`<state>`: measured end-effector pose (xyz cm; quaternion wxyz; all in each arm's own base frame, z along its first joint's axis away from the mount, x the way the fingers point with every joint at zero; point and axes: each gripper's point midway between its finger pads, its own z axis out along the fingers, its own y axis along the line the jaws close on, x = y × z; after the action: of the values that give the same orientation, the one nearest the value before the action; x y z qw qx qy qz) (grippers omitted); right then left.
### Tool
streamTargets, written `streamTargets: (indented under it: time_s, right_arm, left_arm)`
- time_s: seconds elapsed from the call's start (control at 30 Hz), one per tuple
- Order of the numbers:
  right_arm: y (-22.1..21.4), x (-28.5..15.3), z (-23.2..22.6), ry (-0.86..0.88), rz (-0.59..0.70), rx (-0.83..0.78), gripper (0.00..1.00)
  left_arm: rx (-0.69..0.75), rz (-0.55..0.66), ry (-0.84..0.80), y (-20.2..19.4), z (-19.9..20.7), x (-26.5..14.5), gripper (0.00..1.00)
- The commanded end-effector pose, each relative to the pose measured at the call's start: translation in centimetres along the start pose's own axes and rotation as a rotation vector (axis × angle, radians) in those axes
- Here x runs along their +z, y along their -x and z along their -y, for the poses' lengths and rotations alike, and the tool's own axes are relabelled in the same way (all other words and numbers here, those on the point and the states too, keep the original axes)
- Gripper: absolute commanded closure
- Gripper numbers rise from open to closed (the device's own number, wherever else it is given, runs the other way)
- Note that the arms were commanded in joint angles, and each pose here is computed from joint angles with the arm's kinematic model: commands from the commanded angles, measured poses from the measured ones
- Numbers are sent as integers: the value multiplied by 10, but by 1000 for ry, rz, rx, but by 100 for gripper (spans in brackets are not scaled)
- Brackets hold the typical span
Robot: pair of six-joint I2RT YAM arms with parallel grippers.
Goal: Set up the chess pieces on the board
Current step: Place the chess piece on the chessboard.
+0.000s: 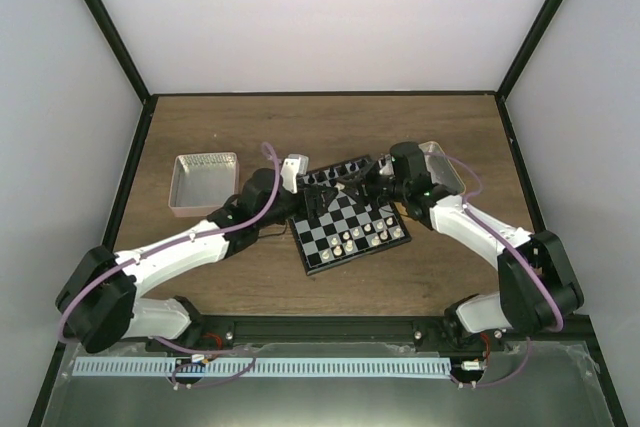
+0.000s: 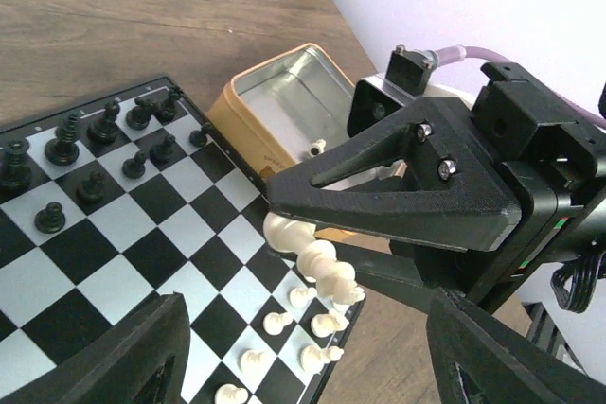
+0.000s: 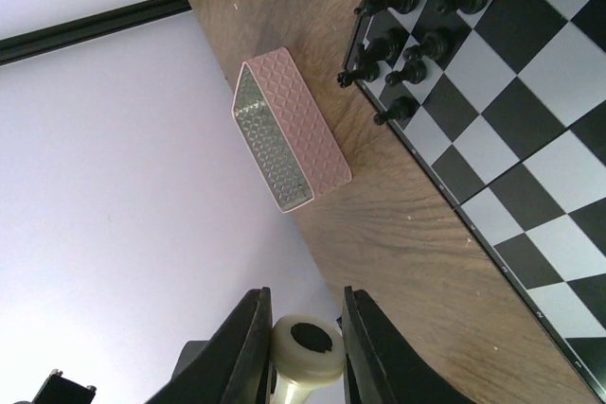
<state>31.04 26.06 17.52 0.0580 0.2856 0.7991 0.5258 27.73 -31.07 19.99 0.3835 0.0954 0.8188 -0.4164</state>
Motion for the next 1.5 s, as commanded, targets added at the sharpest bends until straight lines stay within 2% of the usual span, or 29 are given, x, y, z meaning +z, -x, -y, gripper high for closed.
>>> streamTargets:
  time_s: [0.0,0.3,0.47,0.63,0.73,0.8,0.9,0.97,1.1,1.17,1.3,1.47]
  right_arm:
    - [-13,-1,-16,43,-37,0,88]
    - [-17,1,-18,40,-55,-3,88]
    - [-20,3,-22,49,-70,-13,88]
    - [-22,4,-23,46,-77,-22,88]
    - [-22,4,-27,52,-77,-33,88]
    - [-21,3,-30,55,-69,-47,88]
    - [-17,1,-36,61,-39,-83,81]
    - [-10,0,-43,56,3,-152,66]
    - [13,-10,-53,-2,151,-308,42]
    - [28,-22,-51,-56,260,-379,35]
    - [69,-65,-31,-195,502,-445,33]
    - [115,-127,6,-334,717,-399,33]
  left_arm:
    - [-28,12,-78,4,16,4,32]
    - [29,-13,-59,2,14,10,46]
    - [45,-46,-54,-2,13,17,50]
    - [66,-38,-54,3,16,20,64]
    - [87,5,-36,12,16,15,82]
    - [98,34,-9,19,14,11,91]
    - [126,8,27,20,11,12,96]
    - [141,-15,51,18,8,11,96]
    - [175,-117,159,7,-8,5,96]
    - [191,-174,197,1,-13,1,96]
    - [210,-298,220,-13,-14,-3,95]
    - [219,-451,172,-37,1,7,95]
